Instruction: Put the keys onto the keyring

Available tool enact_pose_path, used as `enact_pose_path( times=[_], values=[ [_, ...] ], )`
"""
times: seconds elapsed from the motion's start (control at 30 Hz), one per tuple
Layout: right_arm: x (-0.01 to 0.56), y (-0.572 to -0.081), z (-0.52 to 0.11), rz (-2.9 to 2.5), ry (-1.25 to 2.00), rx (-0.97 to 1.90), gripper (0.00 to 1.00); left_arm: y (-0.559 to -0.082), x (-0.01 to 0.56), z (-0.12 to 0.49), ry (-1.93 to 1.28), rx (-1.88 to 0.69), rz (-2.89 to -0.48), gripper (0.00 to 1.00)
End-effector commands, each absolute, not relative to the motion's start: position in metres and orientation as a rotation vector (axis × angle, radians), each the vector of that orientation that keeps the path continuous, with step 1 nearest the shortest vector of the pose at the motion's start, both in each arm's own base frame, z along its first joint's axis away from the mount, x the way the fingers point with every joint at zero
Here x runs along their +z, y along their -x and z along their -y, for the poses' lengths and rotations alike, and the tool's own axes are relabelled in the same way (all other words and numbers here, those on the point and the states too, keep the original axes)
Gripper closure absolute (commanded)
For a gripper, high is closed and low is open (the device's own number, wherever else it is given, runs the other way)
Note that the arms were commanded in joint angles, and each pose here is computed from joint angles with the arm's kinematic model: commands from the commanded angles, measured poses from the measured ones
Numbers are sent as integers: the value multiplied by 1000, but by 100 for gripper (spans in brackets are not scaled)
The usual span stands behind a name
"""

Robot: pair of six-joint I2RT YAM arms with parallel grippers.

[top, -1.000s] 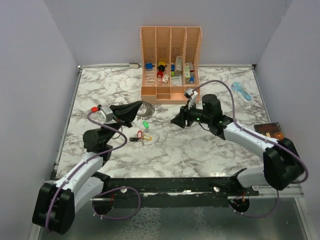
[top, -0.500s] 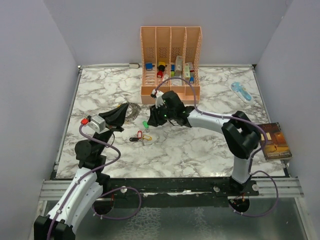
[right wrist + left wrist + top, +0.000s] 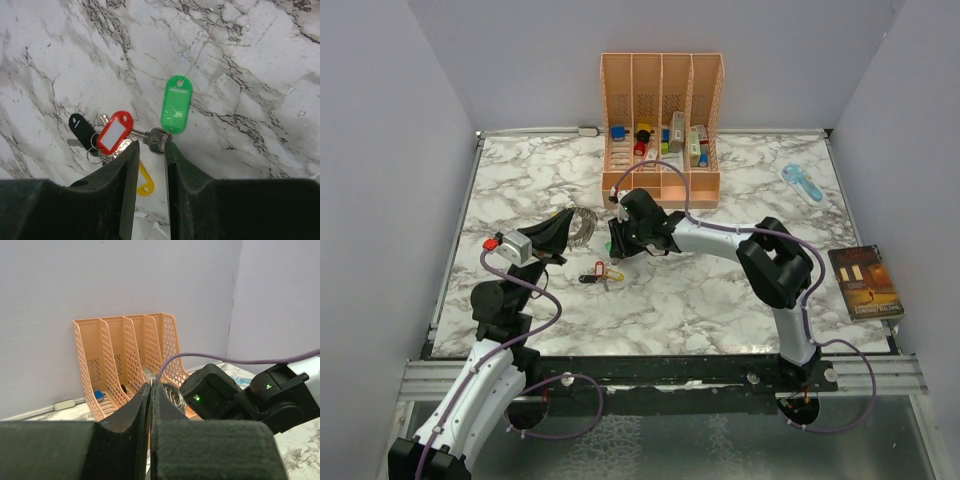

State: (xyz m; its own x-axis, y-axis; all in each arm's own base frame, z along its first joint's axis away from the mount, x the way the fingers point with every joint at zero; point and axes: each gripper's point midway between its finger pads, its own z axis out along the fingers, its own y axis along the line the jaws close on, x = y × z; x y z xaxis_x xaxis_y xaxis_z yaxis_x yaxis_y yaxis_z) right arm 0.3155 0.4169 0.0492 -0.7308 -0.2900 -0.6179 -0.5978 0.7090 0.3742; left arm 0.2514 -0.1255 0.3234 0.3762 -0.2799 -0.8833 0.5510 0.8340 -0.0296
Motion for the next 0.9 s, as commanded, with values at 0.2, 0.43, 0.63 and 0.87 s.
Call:
enact_pose_path(
  times=[0.2,0.43,0.63,0.87],
  values=[
    [31,-318,-417,-2442,636,702,76,-250,331,116,-254,-512,-1021,100],
    [29,-320,-420,-2441,646,701,84,-250,330,116,-249,-517,-1024,100],
    [38,-326,-410,-2405,629,640,99,-251,328,118,-254,-528,-1027,100],
    [58,-326,-401,-2328,659,624,99,-252,329,123,-267,-551,-1018,100]
  ],
)
